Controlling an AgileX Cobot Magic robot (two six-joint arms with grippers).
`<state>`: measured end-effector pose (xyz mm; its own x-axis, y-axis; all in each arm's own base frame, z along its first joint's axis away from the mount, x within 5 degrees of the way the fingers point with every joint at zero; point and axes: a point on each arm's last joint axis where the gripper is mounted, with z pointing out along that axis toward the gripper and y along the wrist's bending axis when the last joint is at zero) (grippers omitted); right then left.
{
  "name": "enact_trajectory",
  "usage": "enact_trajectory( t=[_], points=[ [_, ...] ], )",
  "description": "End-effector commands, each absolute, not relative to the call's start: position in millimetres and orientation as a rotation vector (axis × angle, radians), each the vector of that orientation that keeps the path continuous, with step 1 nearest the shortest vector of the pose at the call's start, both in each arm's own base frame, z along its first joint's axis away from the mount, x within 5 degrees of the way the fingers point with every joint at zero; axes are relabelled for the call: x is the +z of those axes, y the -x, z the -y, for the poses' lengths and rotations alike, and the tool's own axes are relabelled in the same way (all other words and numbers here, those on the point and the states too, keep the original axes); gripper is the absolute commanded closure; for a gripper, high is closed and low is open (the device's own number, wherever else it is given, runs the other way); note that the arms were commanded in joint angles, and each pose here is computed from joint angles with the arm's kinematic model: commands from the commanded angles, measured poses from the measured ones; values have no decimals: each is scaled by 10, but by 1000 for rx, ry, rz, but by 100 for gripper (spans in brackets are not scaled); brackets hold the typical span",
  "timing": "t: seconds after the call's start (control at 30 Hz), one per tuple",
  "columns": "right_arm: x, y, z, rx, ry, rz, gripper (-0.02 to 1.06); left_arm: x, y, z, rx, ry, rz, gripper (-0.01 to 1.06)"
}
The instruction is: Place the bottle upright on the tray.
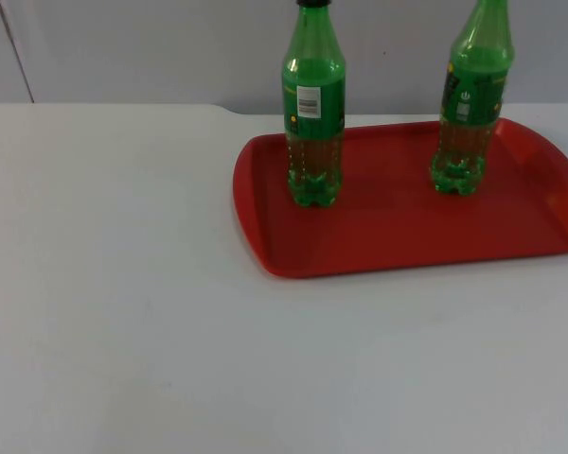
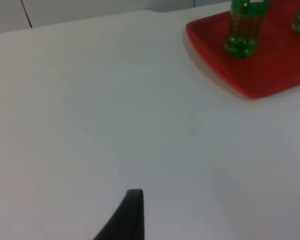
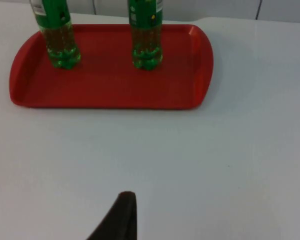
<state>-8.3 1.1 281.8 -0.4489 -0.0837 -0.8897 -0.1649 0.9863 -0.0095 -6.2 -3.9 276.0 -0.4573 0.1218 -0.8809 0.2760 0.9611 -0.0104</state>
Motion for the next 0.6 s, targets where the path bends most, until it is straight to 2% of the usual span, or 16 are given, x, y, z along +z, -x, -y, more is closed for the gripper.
enact_trajectory(
  t=[0.0,0.2,0.57],
  points=[
    [2805,78,-14,73,145,-2040,-1,2749,60,38,-182,-279,-2048,0],
    [2805,77,-19,31,76,-2043,-1,2749,60,38,-182,-279,-2048,0],
    [2806,77,-20,31,74,-2043,-1,2749,60,38,-182,-279,-2048,0]
  ],
)
